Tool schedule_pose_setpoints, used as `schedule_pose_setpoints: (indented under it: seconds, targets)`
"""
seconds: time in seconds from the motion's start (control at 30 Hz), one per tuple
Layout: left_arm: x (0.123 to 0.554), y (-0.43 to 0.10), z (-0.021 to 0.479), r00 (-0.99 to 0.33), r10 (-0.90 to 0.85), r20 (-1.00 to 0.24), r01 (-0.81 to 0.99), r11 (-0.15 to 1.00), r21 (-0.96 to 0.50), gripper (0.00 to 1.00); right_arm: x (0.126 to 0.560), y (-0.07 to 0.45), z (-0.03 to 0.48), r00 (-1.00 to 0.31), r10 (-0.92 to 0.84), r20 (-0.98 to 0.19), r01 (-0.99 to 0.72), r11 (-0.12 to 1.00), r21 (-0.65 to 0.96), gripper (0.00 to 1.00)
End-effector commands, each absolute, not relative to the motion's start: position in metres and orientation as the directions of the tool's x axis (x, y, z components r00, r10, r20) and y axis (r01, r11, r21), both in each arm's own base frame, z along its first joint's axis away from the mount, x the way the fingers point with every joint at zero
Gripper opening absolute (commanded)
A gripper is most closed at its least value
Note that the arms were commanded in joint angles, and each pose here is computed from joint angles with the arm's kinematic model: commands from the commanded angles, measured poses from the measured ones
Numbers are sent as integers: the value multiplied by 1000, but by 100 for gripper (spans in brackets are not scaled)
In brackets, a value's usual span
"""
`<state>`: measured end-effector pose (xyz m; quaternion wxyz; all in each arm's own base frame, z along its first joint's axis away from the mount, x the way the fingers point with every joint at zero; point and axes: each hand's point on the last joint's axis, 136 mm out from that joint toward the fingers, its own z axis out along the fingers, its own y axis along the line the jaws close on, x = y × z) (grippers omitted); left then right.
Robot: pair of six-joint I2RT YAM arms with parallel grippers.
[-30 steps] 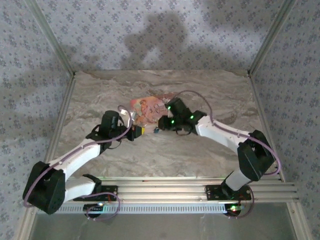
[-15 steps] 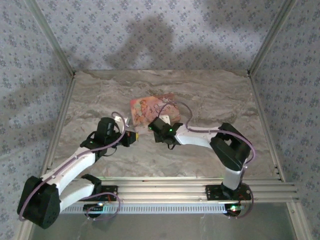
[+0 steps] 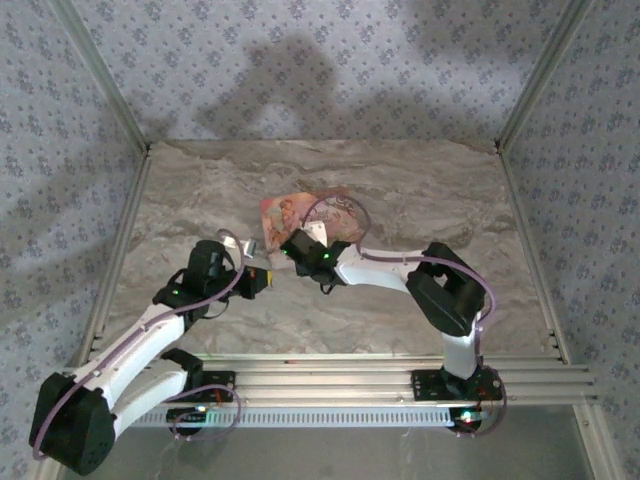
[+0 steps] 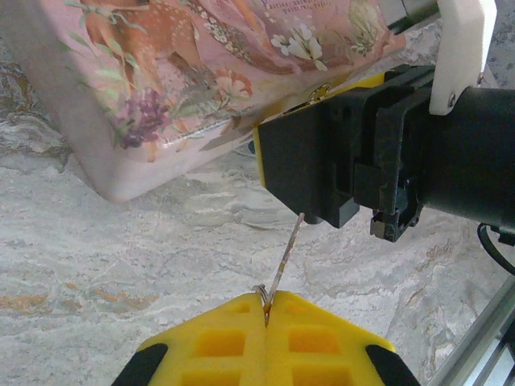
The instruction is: Unlock the padlock with the key
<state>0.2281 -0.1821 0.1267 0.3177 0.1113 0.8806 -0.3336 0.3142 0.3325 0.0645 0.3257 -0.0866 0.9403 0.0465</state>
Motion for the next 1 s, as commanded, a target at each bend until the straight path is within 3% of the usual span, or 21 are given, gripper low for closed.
schedule_pose_setpoints:
  seconds: [0.0,0.53,0.97]
  targets:
    - [227,-180,129,-770,-16,-638,410,754,-513,0,322,330,62,-768,-113,-630,-155,988,12,55]
    - [224,-181,136,-765,-18,-643,422,741,-522,0,342,329,50,-788,-84,-610,-133,991,35,48]
    - [222,-181,138,-759,-14,-651,432,737,-520,0,352,333,46,-802,-94,-589,-161,985,63,31]
